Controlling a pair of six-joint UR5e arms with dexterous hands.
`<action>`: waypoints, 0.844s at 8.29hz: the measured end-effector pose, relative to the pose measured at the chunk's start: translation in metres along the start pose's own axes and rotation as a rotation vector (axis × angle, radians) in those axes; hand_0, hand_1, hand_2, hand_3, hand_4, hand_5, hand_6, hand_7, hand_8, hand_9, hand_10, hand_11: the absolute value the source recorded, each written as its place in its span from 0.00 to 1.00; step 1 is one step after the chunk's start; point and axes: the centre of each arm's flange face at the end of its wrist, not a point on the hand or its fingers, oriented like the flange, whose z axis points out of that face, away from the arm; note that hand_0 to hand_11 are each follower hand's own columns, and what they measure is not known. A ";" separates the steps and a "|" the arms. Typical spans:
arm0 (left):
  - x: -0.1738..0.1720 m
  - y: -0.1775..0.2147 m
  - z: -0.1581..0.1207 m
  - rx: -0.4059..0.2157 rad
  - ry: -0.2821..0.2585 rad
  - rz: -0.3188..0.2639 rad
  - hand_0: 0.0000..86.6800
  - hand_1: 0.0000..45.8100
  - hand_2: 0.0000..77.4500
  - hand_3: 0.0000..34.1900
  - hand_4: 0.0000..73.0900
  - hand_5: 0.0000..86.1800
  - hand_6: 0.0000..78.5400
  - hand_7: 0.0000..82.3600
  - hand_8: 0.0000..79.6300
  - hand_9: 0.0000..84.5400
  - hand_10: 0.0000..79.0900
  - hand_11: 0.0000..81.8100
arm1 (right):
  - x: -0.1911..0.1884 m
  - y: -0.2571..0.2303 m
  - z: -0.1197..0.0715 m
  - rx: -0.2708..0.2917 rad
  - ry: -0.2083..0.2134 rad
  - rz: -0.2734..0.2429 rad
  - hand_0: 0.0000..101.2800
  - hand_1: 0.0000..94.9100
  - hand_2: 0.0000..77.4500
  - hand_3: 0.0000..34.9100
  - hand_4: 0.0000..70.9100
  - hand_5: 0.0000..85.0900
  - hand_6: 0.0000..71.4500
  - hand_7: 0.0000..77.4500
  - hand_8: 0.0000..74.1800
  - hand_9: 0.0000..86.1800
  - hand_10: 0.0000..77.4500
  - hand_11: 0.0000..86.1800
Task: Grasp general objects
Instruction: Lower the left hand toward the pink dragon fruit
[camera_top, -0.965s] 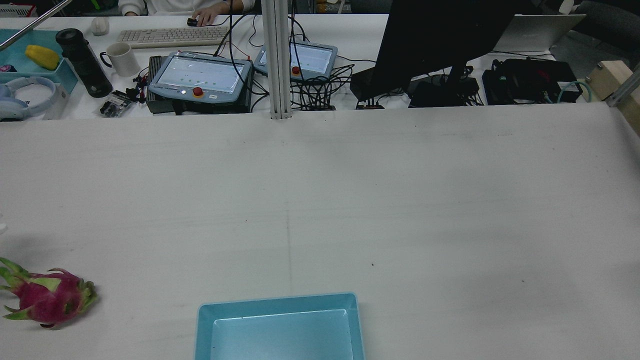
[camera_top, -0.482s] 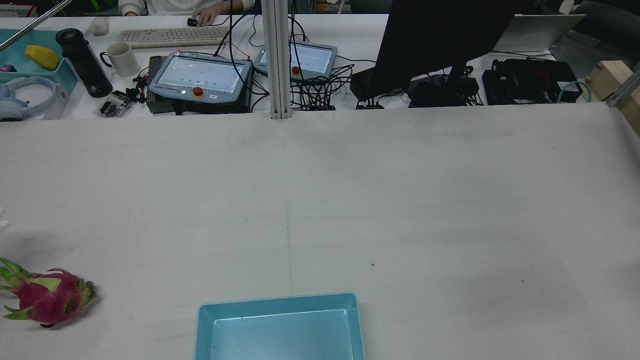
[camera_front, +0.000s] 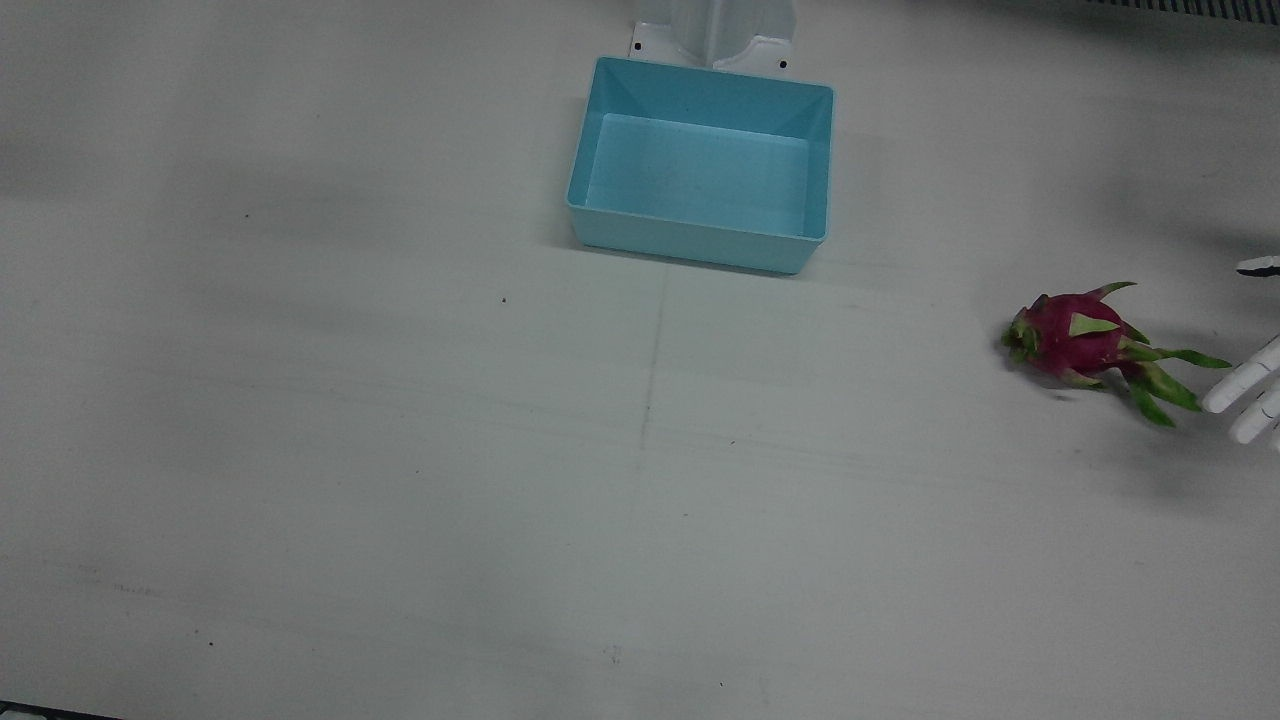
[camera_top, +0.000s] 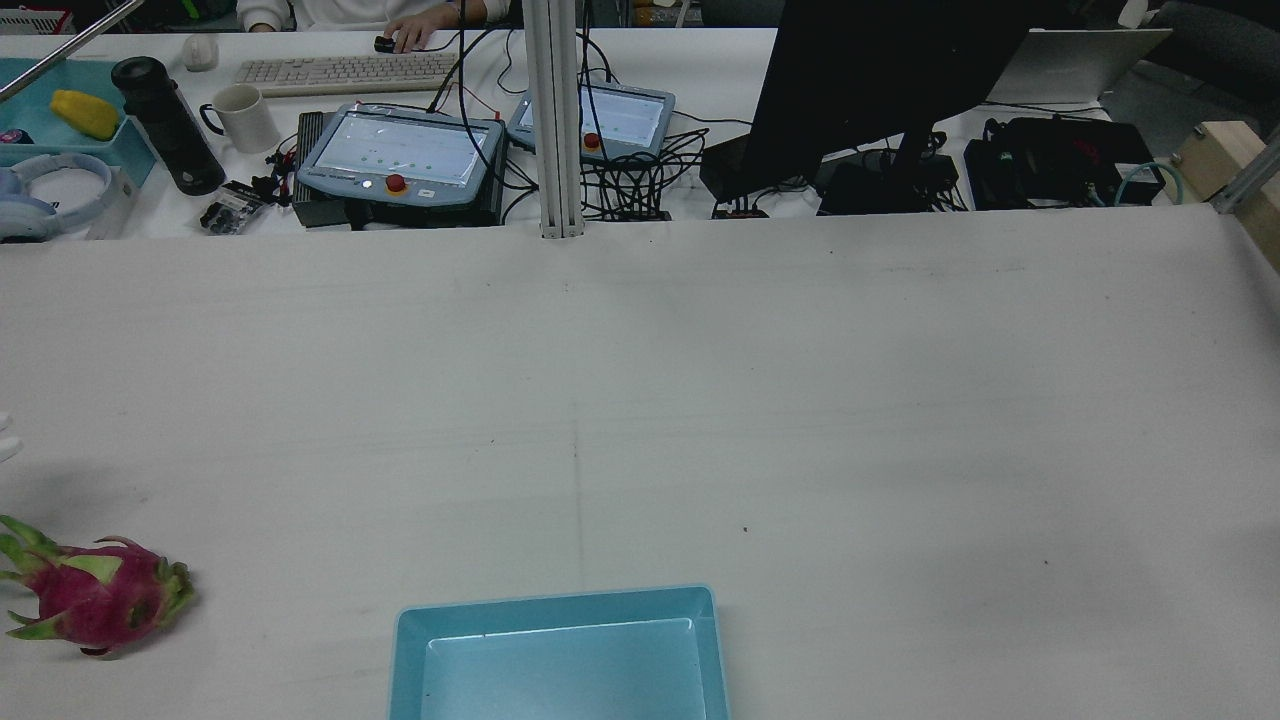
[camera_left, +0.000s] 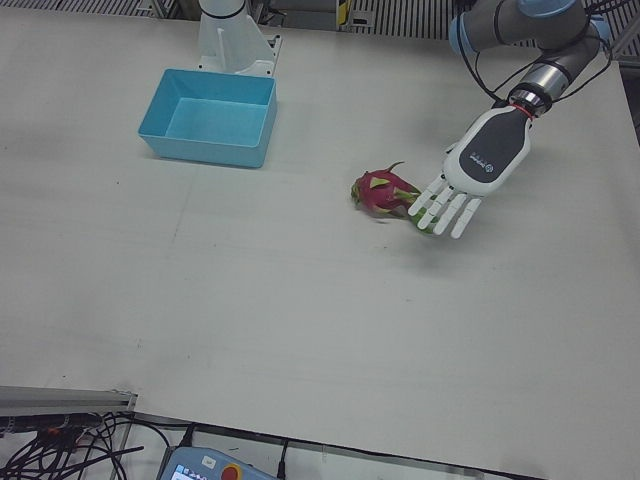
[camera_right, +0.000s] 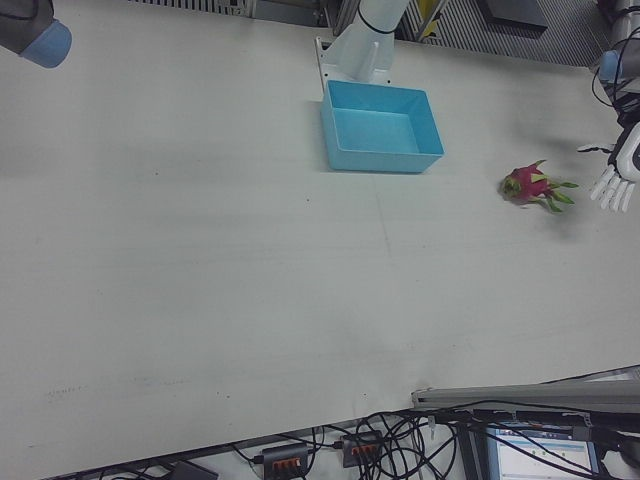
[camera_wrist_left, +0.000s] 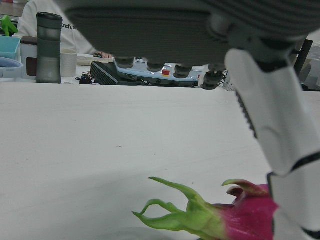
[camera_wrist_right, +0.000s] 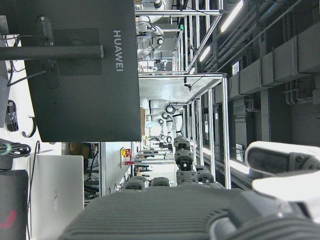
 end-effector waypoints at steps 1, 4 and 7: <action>0.001 0.001 0.000 -0.005 0.005 0.001 0.62 0.00 0.22 0.20 0.01 0.02 0.00 0.06 0.01 0.01 0.01 0.01 | 0.000 0.000 0.000 0.000 0.000 0.000 0.00 0.07 0.96 0.00 0.00 0.00 0.00 0.00 0.00 0.01 0.00 0.01; -0.011 0.006 -0.015 -0.018 -0.004 0.000 0.62 0.00 0.22 0.20 0.01 0.02 0.00 0.06 0.01 0.00 0.01 0.01 | 0.000 -0.001 0.000 0.001 0.001 0.001 0.00 0.07 0.96 0.00 0.00 0.00 0.00 0.00 0.00 0.01 0.00 0.01; -0.022 0.011 -0.027 -0.023 0.023 0.010 0.62 0.00 0.22 0.20 0.01 0.02 0.00 0.07 0.01 0.01 0.01 0.01 | 0.000 -0.001 0.000 0.002 0.000 0.002 0.00 0.07 0.96 0.00 0.00 0.00 0.00 0.00 0.00 0.01 0.00 0.01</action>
